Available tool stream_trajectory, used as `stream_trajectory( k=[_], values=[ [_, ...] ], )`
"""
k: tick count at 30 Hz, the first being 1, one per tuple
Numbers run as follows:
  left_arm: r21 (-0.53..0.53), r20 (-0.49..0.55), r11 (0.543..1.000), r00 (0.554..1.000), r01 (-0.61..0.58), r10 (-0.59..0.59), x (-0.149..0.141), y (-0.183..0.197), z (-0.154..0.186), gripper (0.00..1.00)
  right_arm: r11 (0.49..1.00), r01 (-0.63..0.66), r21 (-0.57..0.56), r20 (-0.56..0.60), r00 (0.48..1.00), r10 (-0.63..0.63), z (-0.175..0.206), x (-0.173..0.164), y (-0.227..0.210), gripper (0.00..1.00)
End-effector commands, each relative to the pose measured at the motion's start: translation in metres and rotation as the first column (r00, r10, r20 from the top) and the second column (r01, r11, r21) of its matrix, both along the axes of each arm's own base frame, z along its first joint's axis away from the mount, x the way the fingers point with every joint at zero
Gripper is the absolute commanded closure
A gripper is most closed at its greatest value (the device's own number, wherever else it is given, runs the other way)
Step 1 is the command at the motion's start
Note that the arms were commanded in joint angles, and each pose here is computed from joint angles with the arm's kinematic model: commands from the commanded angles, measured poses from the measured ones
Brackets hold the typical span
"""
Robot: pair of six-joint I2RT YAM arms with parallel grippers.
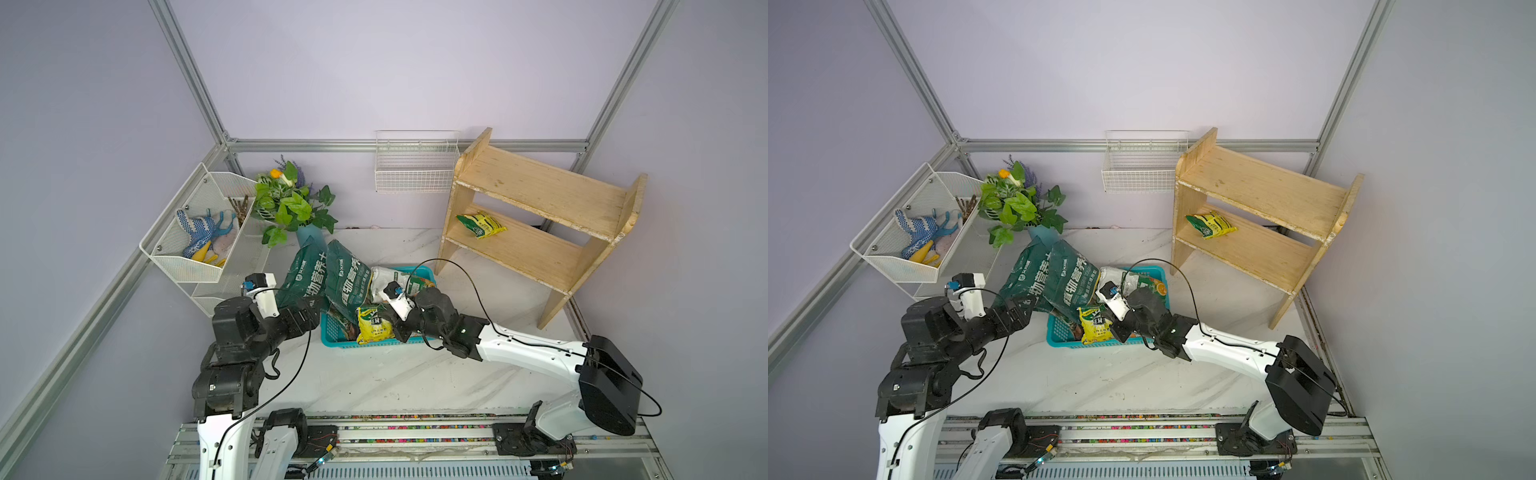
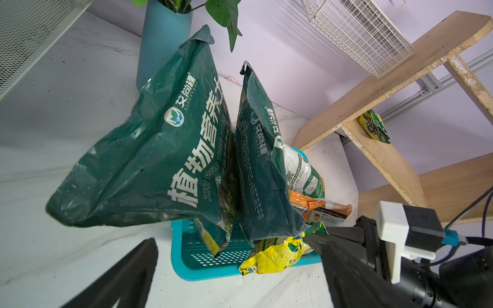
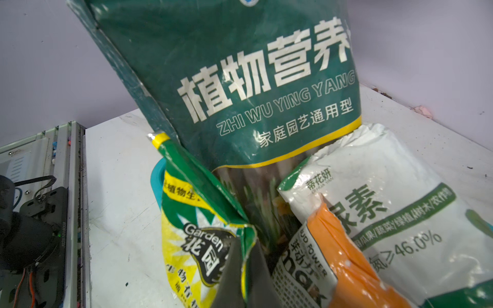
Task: Take down the fertilizer bag from the shelf
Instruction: Place the fertilizer bag in the storage box.
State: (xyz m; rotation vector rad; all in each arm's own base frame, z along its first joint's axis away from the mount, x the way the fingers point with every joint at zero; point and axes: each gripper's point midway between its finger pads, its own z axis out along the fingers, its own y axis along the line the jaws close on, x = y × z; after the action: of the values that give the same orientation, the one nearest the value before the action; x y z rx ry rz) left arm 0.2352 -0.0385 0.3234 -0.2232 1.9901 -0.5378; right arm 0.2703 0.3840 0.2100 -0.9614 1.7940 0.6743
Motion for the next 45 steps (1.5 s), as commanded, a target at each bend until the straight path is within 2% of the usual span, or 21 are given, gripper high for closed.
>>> stream_trajectory(
  k=[1, 4, 7, 9, 14, 17, 20, 22, 28, 32, 37, 45],
  values=[
    [-0.028, -0.015, 0.998, 0.998, 0.064, -0.065, 0.003, -0.011, -0.013, 0.07, 0.998, 0.069, 0.012, 0.056, 0.996, -0.070, 0.013, 0.005, -0.010, 1.00],
    [-0.050, -0.035, 0.991, 0.992, 0.121, -0.123, 0.004, -0.022, -0.015, 0.17, 0.994, 0.106, 0.004, 0.067, 0.992, -0.106, 0.015, 0.009, -0.017, 1.00],
    [-0.073, -0.038, 0.983, 0.985, 0.166, -0.169, -0.004, -0.033, -0.008, 0.36, 0.991, 0.134, -0.008, 0.069, 0.989, -0.133, 0.013, 0.012, -0.021, 1.00],
    [-0.078, -0.018, 0.980, 0.983, 0.181, -0.183, -0.013, -0.038, 0.002, 0.54, 0.988, 0.153, -0.021, 0.072, 0.986, -0.152, 0.009, 0.015, -0.024, 1.00],
    [-0.058, 0.031, 0.975, 0.976, 0.215, -0.214, -0.040, -0.045, 0.018, 0.84, 0.976, 0.215, -0.038, 0.077, 0.974, -0.212, 0.006, 0.022, -0.032, 1.00],
    [-0.092, -0.007, 0.951, 0.955, 0.296, -0.298, -0.042, -0.062, 0.004, 1.00, 0.971, 0.235, -0.031, 0.076, 0.970, -0.233, 0.008, 0.024, -0.034, 1.00],
    [-0.138, -0.086, 0.915, 0.916, 0.379, -0.392, -0.033, -0.088, -0.024, 1.00, 0.975, 0.223, -0.013, 0.070, 0.973, -0.222, 0.012, 0.021, -0.034, 1.00],
    [-0.126, -0.135, 0.908, 0.900, 0.399, -0.414, -0.030, -0.104, -0.039, 1.00, 0.978, 0.208, 0.000, 0.064, 0.976, -0.207, 0.015, 0.018, -0.033, 1.00],
    [-0.102, -0.154, 0.880, 0.867, 0.463, -0.474, -0.036, -0.150, -0.058, 1.00, 0.995, 0.096, 0.040, 0.026, 0.995, -0.097, 0.022, 0.000, -0.021, 1.00],
    [-0.017, -0.231, 0.915, 0.889, 0.404, -0.396, -0.022, -0.165, -0.095, 1.00, 0.998, 0.029, 0.064, 0.010, 1.000, -0.029, 0.027, -0.011, -0.014, 1.00],
    [0.006, -0.278, 0.950, 0.913, 0.312, -0.298, -0.002, -0.166, -0.134, 1.00, 0.997, 0.031, 0.065, 0.009, 0.999, -0.032, 0.027, -0.013, -0.017, 1.00],
    [0.058, -0.313, 0.962, 0.920, 0.268, -0.237, 0.014, -0.167, -0.171, 1.00, 0.998, 0.026, 0.063, -0.001, 1.000, -0.026, 0.024, -0.013, -0.015, 1.00]
  ],
)
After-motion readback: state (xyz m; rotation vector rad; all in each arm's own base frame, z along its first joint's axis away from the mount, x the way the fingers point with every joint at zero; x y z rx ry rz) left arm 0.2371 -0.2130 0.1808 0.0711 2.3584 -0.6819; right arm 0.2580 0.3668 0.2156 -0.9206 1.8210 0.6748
